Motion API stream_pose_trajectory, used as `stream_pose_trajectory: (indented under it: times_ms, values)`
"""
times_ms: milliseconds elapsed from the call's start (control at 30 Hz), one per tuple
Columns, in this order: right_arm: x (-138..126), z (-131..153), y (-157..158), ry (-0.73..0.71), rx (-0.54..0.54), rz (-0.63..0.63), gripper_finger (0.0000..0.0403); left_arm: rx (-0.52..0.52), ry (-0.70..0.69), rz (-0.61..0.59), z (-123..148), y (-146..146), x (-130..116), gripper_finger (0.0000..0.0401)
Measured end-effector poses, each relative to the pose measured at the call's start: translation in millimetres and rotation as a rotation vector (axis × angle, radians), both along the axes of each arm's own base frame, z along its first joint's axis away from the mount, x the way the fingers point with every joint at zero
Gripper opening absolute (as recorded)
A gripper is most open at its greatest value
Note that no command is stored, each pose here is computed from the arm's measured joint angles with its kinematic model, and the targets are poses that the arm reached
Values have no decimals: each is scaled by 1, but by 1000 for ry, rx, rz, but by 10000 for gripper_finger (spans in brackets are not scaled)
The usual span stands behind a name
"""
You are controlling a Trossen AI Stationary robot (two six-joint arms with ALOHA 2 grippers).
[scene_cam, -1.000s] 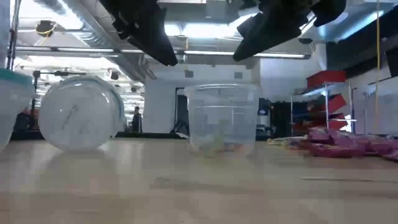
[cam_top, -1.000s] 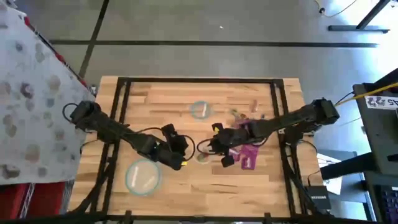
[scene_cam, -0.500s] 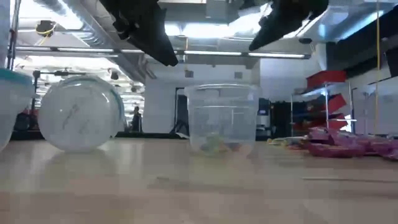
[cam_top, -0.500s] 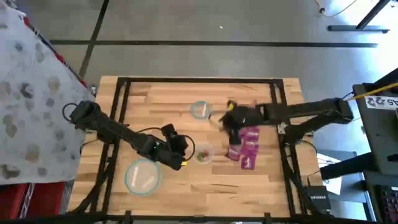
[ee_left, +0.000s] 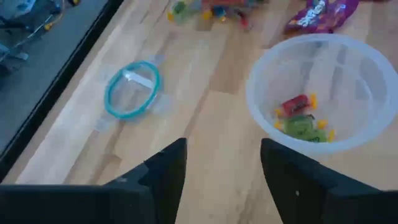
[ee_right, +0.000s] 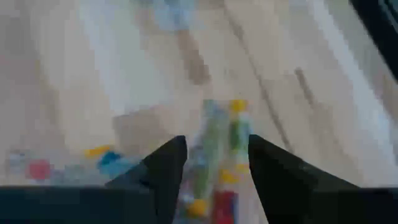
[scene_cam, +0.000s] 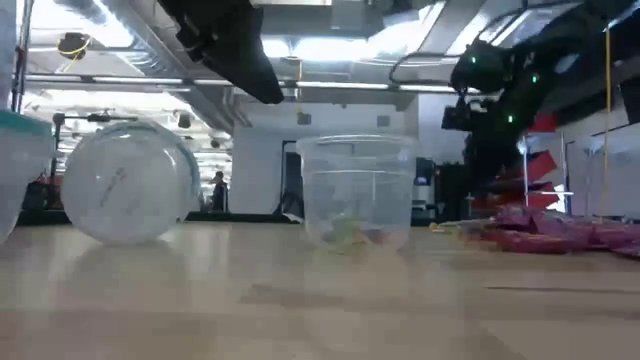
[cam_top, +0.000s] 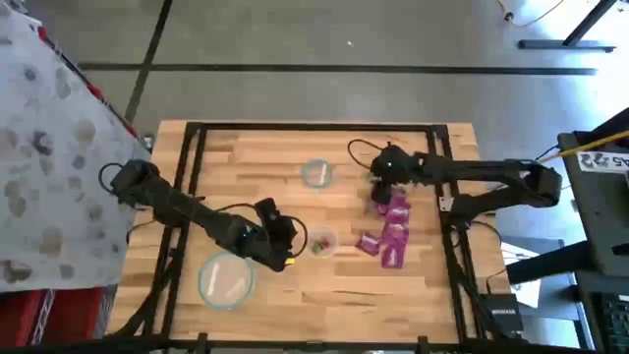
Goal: Sort candy
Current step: Put the green candy into the top small transparent bin
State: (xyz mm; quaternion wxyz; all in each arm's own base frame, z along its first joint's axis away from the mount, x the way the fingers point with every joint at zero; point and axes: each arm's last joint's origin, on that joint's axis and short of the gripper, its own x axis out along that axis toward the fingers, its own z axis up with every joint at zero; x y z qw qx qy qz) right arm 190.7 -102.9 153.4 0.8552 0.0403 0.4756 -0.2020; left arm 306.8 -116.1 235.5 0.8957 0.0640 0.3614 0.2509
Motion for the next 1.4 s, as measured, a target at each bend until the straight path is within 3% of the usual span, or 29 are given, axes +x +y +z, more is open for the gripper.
stream_pose_trajectory:
  times_ms: [233,467,600,767,933,1167,1400]
  values:
    - [1,-15,-21,-50,51,-5,166,-13,-12,11,0,0,0,189]
    - [4,-33,-26,17,76,8,157,-16,-15,15,0,0,0,189]
    - [4,-36,-26,26,78,6,111,-17,-15,15,0,0,0,189]
    - [3,-31,-26,35,54,-29,16,-17,-15,15,0,0,0,189]
    - [7,-9,-23,-17,-9,-44,4,-16,-14,15,0,0,0,189]
    - [30,42,20,-203,-43,127,0,-11,-17,19,0,0,0,189]
    - [68,80,105,-393,53,433,0,64,-52,66,2,3,0,189]
